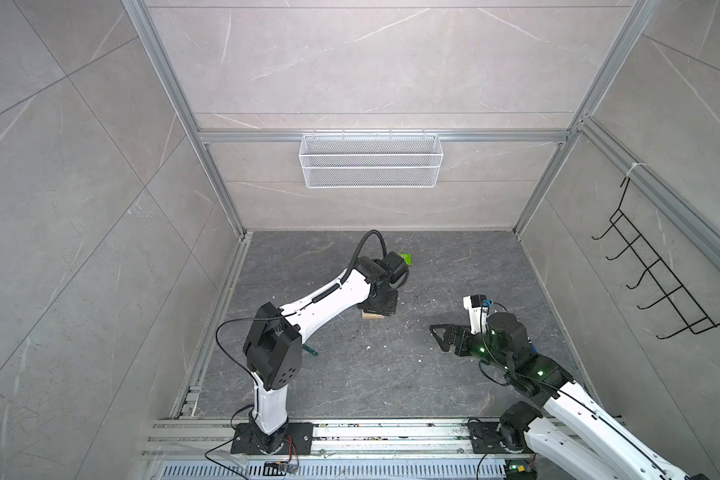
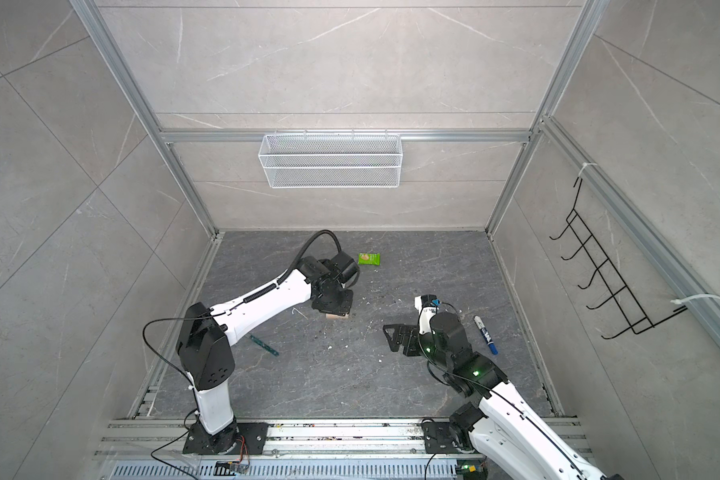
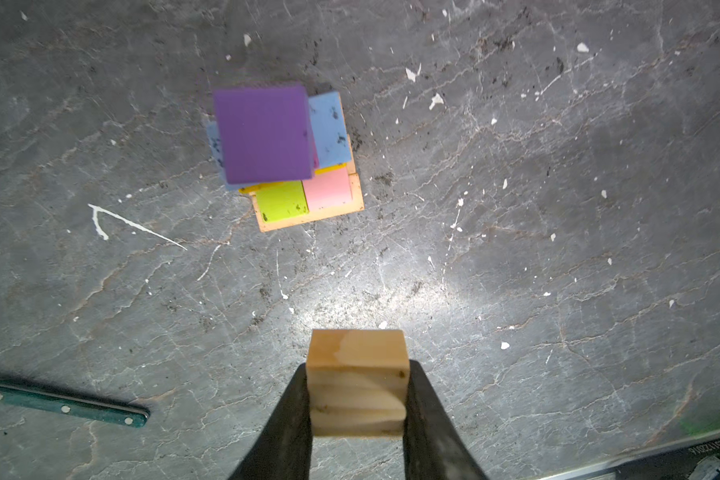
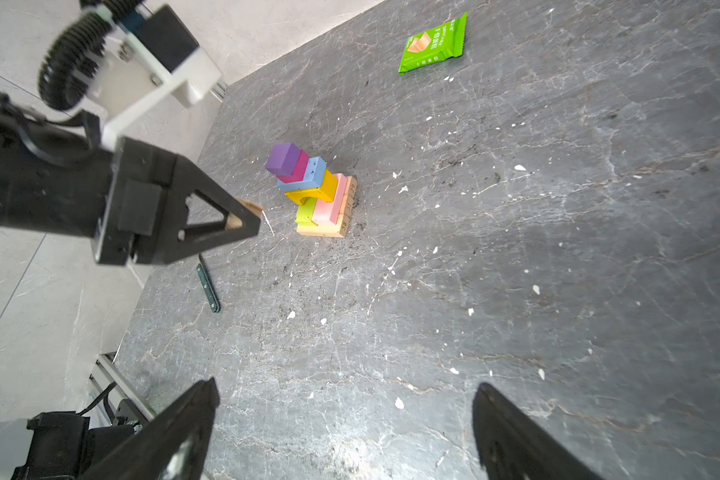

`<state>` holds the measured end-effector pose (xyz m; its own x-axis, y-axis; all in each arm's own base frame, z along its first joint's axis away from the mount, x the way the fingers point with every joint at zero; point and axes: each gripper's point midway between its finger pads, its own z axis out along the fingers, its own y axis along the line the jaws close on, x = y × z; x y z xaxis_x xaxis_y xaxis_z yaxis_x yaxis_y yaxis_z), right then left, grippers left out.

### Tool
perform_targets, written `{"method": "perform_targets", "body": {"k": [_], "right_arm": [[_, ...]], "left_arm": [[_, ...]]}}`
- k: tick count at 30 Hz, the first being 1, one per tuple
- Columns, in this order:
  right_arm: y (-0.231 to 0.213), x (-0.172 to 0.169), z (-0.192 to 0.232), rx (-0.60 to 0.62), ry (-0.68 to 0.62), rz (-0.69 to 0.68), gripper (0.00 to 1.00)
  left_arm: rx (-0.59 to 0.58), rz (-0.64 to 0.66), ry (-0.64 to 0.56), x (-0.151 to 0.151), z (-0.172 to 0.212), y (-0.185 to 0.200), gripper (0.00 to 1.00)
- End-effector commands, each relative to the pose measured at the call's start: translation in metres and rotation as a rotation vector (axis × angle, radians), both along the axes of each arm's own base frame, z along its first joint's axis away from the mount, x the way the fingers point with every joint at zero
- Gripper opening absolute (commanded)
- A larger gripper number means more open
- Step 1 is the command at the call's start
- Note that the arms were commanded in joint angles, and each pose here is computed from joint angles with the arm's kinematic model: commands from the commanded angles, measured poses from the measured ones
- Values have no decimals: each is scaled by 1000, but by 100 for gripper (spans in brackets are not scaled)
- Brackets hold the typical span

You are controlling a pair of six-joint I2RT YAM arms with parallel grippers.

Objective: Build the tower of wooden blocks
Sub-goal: 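Lift the wood cube and carry it above the stack with the left gripper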

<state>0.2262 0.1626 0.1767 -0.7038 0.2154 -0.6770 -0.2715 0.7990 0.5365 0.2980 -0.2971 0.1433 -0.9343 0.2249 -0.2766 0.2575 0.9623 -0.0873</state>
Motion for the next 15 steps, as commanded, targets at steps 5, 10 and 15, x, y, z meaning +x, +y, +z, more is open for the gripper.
{"method": "perform_targets", "body": {"k": [5,10,15], "right_arm": [[5,1,5,-3,-10,29,96],[5,1,7,-6,-12,30,96],[5,1,8,-10,-12,31,97]], "left_arm": [[-20,-18,-74,25,36,16,16],[-35,-15,-81,40,39,19,17],[-35,-24,-84,52,36,19,17]]}}
